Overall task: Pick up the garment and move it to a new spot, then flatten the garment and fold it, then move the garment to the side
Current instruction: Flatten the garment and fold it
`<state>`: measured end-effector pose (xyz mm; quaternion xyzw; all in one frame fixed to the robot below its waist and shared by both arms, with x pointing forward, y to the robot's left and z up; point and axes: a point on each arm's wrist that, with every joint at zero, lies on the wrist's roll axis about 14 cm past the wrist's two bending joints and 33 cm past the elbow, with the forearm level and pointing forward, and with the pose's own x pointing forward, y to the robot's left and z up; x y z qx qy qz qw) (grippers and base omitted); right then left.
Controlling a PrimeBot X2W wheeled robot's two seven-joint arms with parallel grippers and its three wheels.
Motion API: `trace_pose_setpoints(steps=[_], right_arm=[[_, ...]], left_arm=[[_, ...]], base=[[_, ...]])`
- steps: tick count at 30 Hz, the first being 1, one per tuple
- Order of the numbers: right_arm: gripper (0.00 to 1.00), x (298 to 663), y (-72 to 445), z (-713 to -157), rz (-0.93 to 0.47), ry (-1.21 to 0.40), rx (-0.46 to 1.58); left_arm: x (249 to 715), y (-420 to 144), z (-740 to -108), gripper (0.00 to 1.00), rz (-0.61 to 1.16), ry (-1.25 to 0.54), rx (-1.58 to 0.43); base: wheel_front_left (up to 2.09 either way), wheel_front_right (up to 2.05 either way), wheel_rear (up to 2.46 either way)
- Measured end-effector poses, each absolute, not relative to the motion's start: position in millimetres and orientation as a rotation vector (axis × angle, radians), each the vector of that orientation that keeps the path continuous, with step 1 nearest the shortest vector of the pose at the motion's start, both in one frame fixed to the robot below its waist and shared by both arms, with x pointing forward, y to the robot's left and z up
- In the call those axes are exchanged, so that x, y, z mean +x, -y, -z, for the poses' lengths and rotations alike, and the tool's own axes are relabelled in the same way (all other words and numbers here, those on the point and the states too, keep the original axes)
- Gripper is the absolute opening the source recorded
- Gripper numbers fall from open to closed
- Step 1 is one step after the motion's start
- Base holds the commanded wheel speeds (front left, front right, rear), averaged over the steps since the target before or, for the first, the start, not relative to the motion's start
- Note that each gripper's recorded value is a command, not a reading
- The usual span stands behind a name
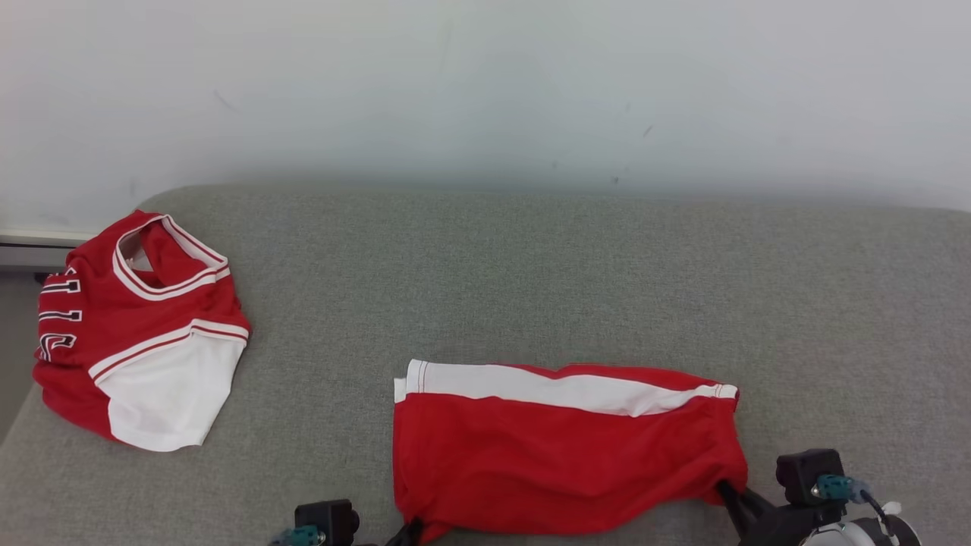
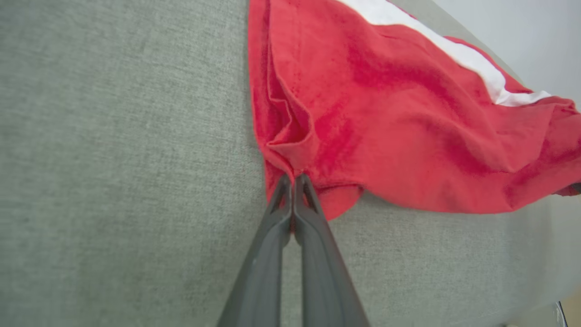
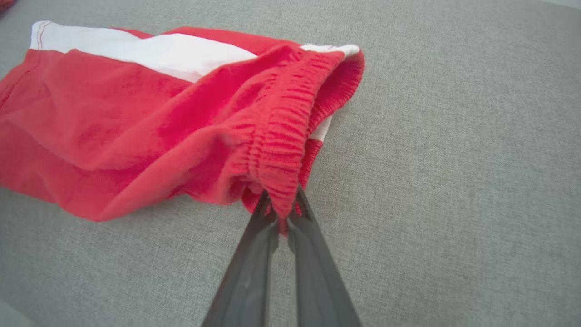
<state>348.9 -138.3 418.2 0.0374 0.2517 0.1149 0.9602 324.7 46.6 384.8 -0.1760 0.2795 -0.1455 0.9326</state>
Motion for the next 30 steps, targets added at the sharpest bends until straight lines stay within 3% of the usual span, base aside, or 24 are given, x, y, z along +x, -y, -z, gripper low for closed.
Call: trace_pose_setpoints(steps=[3,4,5,6,7,16,25,30], right_arm=[[0.16,344,139,-412,-0.225,-0.54,0.06],[0.38,342,141,-409,-0.222,-0.556,0.055],[0.5,340,143,-407,-0.218,-0.566,0.049],[1.0,339,145,-405,-0.211,-0.574,0.044],[1.0,338,148,-403,-0.201,-0.584,0.044],[1.0,339,157,-404,-0.156,-0.598,0.043],[1.0,333,174,-416,-0.082,-0.542,0.084],[1.0,313,186,-407,-0.035,-0.568,0.095]], left_arm=[[321,-51,-381,0.0,0.285,-0.581,-0.344],[322,-52,-382,0.25,0.283,-0.58,-0.342],[322,-52,-382,0.42,0.286,-0.582,-0.341],[322,-52,-384,0.62,0.289,-0.577,-0.339],[322,-52,-384,1.0,0.294,-0.581,-0.333],[318,-73,-381,1.0,0.244,-0.572,-0.301],[345,-103,-442,1.0,0.198,-0.278,-0.318],[347,-120,-474,1.0,0.191,-0.122,-0.303]], base=[[0.0,0.0,0.0],[0.0,0.0,0.0],[0.0,0.0,0.0],[0.0,0.0,0.0],[0.0,0.0,0.0],[0.0,0.0,0.0],[0.0,0.0,0.0],[0.0,0.0,0.0]])
